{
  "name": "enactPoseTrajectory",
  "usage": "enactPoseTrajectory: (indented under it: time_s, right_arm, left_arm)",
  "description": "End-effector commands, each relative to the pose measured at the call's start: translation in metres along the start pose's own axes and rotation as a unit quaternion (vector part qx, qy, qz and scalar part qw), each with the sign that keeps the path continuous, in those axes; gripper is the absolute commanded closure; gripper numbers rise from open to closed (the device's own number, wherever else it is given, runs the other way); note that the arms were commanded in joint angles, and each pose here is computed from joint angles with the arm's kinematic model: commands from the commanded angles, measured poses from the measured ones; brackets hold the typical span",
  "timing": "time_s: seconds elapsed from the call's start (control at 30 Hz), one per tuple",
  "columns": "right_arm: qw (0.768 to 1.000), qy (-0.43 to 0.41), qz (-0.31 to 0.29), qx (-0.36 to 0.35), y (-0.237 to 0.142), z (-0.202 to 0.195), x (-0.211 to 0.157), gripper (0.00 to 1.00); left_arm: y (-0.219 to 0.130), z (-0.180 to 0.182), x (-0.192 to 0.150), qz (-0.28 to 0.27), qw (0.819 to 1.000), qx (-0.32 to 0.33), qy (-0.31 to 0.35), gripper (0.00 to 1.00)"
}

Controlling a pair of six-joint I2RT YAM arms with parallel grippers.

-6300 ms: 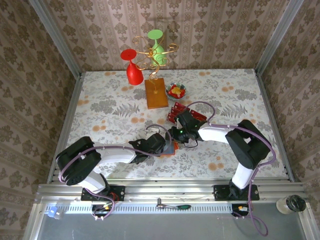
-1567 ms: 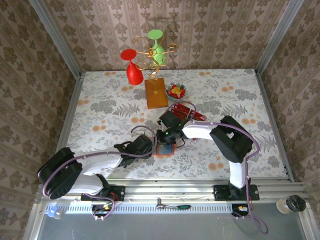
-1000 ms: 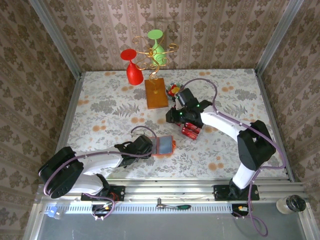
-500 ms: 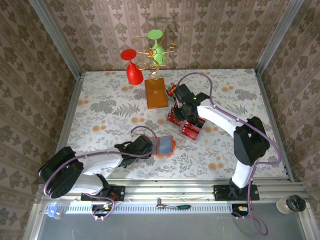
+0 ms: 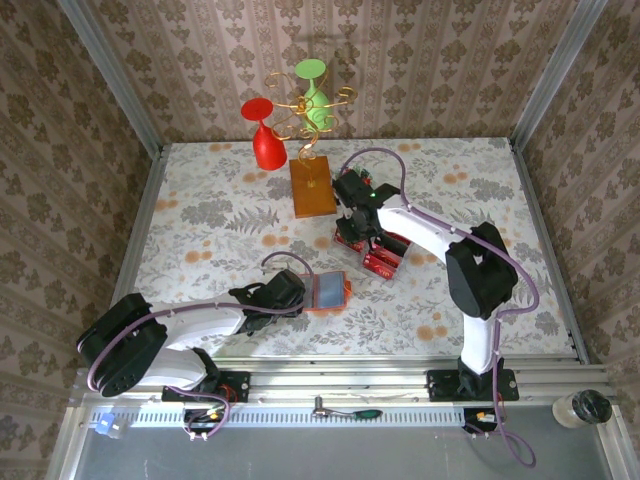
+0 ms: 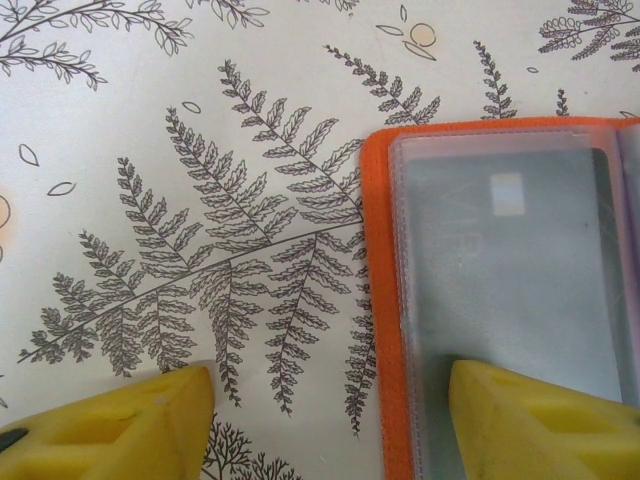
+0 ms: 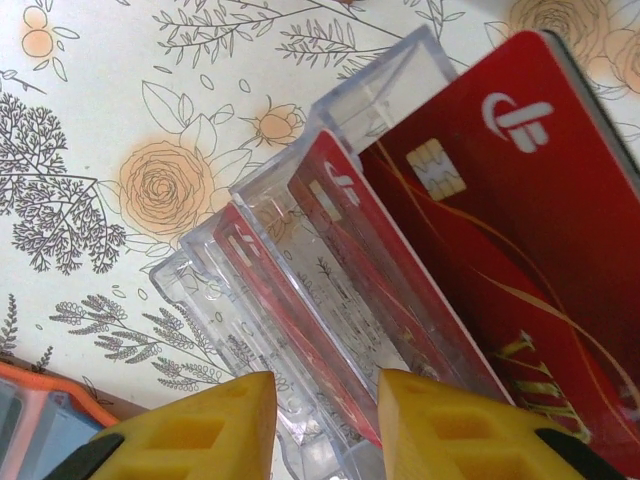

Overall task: Put the credit cards into the card holder
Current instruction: Pick up the credit card from the storage box.

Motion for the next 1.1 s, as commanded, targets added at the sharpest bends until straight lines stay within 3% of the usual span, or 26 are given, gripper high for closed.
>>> enactPoseTrajectory:
  time_s: [0.0, 0.3, 0.5, 0.7, 1.07]
  right_arm:
    - [1.000, -0.019, 0.018, -0.003, 0.005, 0.002, -0.001, 0.69]
    - [0.999, -0.026, 0.024, 0.034, 0.005, 0.007, 0.000, 0.85]
    - [0.999, -0.039, 0.020, 0.015, 0.002, 0.004, 0.001, 0.74]
    - [0.997, -0.066, 0.016, -0.026, 0.001, 0.001, 0.003, 0.71]
    - [0.995, -0.094, 0.025, -0.012, 0.008, 0.014, 0.002, 0.70]
  left_arm:
    - [0.002, 0.004, -0.007, 0.010, 1.000, 0.014, 0.005, 0.36]
    - [0.001, 0.003, -0.005, 0.008, 1.000, 0.012, 0.004, 0.36]
    - [0.000, 0.004, -0.006, 0.008, 1.000, 0.012, 0.003, 0.36]
    - [0.001, 0.003, -0.005, 0.007, 1.000, 0.010, 0.003, 0.36]
    - [0.002, 0.002, -0.005, 0.008, 1.000, 0.009, 0.003, 0.36]
Point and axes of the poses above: each hand's point on the last joint's axis, 136 mm out from that joint toward the fingers, its own y axis out along the fingers, its own z axis along the line the jaws close on, x = y × z, the point moved 9 cm from there along -y, back along the fingers, and after that the axes turned 4 degrees about -y, right-handed, at the moved point
